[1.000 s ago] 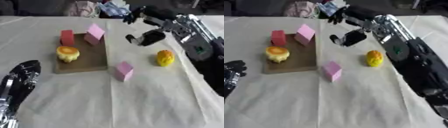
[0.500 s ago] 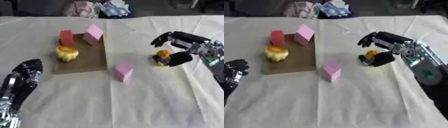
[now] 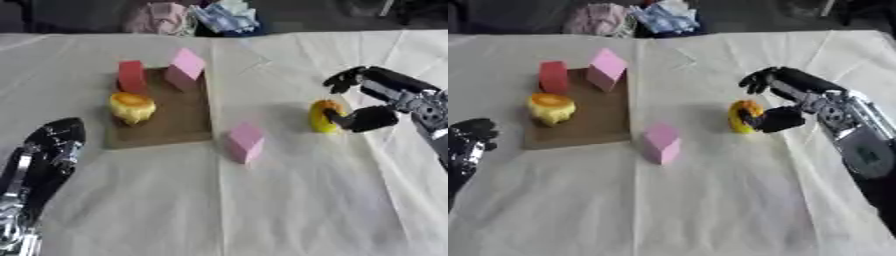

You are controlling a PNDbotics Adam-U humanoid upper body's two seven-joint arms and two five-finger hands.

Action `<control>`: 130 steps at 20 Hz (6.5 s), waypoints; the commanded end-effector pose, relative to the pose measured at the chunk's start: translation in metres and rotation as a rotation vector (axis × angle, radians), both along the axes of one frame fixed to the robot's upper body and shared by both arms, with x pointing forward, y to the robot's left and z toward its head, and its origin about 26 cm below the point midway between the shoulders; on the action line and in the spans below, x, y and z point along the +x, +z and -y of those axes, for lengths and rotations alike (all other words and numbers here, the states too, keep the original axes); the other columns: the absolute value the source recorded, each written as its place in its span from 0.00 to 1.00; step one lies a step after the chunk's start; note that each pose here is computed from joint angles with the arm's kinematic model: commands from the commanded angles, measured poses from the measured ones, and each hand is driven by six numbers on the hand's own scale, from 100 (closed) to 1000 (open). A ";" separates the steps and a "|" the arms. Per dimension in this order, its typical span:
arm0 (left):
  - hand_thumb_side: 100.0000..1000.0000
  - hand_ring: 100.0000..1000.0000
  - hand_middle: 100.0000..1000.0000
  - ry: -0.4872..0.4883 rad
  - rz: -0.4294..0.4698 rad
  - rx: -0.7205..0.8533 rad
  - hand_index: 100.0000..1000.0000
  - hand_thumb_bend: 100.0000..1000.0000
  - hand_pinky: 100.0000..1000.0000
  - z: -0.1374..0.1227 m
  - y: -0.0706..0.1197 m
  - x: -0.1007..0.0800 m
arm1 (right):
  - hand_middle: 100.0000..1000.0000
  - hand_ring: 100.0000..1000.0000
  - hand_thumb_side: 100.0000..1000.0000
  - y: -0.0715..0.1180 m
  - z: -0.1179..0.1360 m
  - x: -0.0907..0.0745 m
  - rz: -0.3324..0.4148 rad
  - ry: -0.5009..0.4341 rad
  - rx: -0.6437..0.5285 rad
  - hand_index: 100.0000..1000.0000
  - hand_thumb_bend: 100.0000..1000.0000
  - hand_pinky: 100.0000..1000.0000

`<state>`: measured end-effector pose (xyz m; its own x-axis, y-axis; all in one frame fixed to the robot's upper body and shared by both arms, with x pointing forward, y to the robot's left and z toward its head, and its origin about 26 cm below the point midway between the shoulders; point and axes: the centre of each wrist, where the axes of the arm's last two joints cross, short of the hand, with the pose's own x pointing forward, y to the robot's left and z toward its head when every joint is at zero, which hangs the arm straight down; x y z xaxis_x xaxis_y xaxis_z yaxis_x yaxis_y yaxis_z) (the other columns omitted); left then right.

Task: Pick up objects on the table and place them in the box.

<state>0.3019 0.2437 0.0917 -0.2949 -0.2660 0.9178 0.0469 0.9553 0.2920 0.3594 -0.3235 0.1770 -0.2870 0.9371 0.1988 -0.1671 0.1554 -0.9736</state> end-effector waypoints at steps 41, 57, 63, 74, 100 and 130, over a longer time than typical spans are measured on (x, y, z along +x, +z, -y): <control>0.52 0.75 0.68 0.001 0.027 0.010 0.74 0.12 0.73 -0.003 0.007 -0.001 | 0.52 0.63 0.00 -0.036 0.006 0.030 0.130 -0.176 -0.161 0.53 0.01 0.82; 0.52 0.75 0.68 -0.012 0.025 0.012 0.74 0.12 0.73 -0.002 0.007 -0.001 | 0.44 0.56 0.00 0.047 -0.062 0.049 0.395 0.025 -0.030 0.40 0.00 0.78; 0.52 0.75 0.68 -0.028 0.027 0.009 0.74 0.12 0.73 0.002 0.008 0.000 | 0.44 0.56 0.00 0.065 -0.113 0.082 0.335 0.146 -0.030 0.40 0.00 0.78; 0.52 0.75 0.68 -0.070 0.033 0.004 0.74 0.12 0.73 0.009 0.010 0.001 | 0.46 0.58 0.00 0.032 -0.177 0.123 0.236 0.184 -0.072 0.44 0.00 0.79; 0.52 0.75 0.68 -0.070 0.018 0.008 0.72 0.12 0.73 0.009 0.008 0.000 | 0.58 0.66 0.47 0.011 -0.228 0.109 0.159 0.485 -0.198 0.77 0.37 0.81; 0.52 0.75 0.68 -0.022 0.027 0.018 0.72 0.12 0.73 0.000 0.009 0.000 | 0.70 0.75 0.35 0.066 -0.105 0.035 0.045 0.537 -0.076 0.87 0.17 0.84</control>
<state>0.3024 0.2383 0.0919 -0.3007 -0.2528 0.9196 0.0792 0.9543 0.2883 0.4008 -0.2144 0.2263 -0.7083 0.6900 0.1488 -0.1813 0.0259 -0.9831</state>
